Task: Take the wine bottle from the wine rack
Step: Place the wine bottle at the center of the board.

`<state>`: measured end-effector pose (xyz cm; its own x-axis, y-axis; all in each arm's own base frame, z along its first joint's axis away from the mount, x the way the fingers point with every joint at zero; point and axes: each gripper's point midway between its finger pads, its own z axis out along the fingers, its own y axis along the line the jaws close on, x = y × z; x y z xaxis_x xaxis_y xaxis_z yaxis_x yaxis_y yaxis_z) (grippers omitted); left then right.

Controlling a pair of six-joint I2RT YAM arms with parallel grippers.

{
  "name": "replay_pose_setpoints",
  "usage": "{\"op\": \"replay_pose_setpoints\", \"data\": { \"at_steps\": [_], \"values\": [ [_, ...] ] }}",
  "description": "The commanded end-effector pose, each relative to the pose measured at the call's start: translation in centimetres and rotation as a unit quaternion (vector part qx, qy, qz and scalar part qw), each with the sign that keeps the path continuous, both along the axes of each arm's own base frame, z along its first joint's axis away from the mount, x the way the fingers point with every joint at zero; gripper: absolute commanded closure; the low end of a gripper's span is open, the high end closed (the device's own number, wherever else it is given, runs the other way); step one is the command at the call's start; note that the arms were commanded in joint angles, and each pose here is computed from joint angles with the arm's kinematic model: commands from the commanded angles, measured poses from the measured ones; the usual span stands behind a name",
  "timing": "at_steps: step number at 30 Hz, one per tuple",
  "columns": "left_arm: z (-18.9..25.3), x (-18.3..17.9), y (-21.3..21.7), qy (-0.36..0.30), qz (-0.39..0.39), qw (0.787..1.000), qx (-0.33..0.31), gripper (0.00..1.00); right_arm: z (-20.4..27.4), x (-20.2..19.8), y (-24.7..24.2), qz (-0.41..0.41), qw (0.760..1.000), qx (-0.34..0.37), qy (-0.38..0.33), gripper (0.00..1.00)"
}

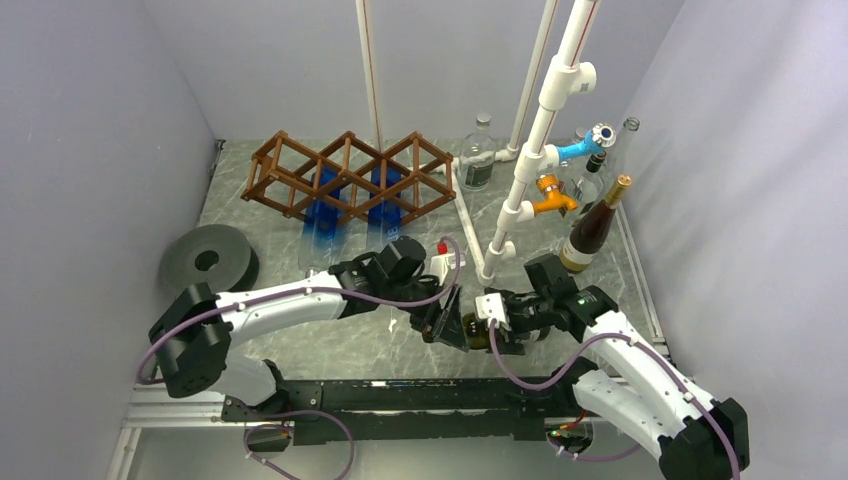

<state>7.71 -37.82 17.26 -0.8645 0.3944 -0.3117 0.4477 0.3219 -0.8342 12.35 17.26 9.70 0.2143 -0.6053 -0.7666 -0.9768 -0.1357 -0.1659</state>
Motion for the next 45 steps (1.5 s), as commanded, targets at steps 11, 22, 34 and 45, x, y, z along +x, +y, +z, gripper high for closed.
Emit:
{"op": "replay_pose_setpoints", "data": {
  "at_steps": [11,22,34,45],
  "values": [
    [5.4,3.3,2.5,-0.15,0.12,0.977,-0.094,0.17,4.6,0.7,0.9,0.004,0.997,0.067,-0.024,1.0],
    [10.2,6.3,8.8,-0.254,0.3,0.9,-0.188,0.01,5.3,0.9,0.6,-0.01,0.997,0.077,-0.019,1.0],
    [9.4,6.8,12.6,-0.269,0.374,0.856,-0.236,0.01,5.6,1.6,0.3,-0.038,0.996,0.083,-0.007,1.0],
    [9.6,6.5,12.7,-0.287,0.373,0.829,-0.302,0.0,5.9,2.5,0.3,-0.071,0.993,0.093,0.016,1.0]
  ]
}}
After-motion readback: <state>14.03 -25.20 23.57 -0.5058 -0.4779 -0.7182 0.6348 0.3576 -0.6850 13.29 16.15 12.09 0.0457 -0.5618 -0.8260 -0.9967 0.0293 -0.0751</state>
